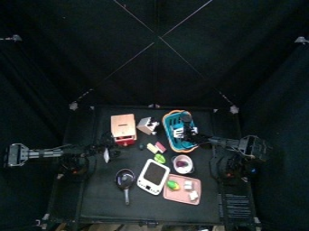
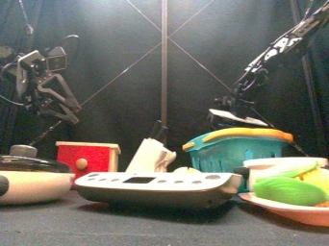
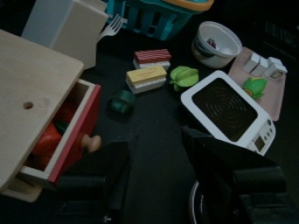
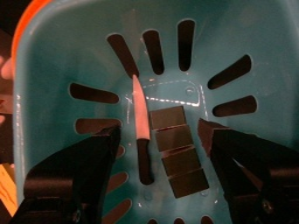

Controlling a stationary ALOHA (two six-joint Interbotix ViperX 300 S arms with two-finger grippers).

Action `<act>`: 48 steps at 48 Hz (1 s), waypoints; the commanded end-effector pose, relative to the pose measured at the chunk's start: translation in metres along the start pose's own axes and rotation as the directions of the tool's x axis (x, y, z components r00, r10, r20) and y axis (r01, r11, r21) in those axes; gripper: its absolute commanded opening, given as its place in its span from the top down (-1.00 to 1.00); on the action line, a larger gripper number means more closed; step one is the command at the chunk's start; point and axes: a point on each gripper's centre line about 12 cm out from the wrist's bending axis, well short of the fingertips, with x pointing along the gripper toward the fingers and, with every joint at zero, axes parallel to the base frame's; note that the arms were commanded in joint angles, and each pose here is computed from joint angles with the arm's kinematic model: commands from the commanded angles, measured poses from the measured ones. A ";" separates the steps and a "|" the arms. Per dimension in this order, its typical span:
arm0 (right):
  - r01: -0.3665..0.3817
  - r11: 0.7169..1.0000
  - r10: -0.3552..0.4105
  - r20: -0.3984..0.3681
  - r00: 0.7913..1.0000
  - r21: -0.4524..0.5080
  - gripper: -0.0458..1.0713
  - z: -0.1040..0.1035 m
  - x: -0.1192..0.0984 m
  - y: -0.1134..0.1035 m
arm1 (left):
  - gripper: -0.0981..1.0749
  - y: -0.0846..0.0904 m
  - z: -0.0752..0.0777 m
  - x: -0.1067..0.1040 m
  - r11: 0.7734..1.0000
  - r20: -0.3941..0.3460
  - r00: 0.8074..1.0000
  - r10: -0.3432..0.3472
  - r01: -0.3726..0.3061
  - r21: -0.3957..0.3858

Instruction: Grab white sushi half

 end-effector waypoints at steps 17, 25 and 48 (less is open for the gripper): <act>-0.297 0.945 0.310 0.084 0.947 -0.137 -0.87 -0.010 -0.098 0.053 | -0.59 -0.020 0.020 0.010 0.997 0.078 0.995 -0.065 0.062 0.038; -0.403 0.886 0.418 0.018 0.908 -0.230 -0.87 -0.051 -0.140 0.069 | -0.59 -0.036 0.019 0.023 0.989 0.071 0.990 -0.118 0.111 0.095; -0.455 0.852 0.334 -0.402 0.852 -0.257 -0.87 -0.209 -0.201 0.086 | -0.59 -0.078 0.021 0.050 0.949 0.111 0.961 -0.251 0.223 0.222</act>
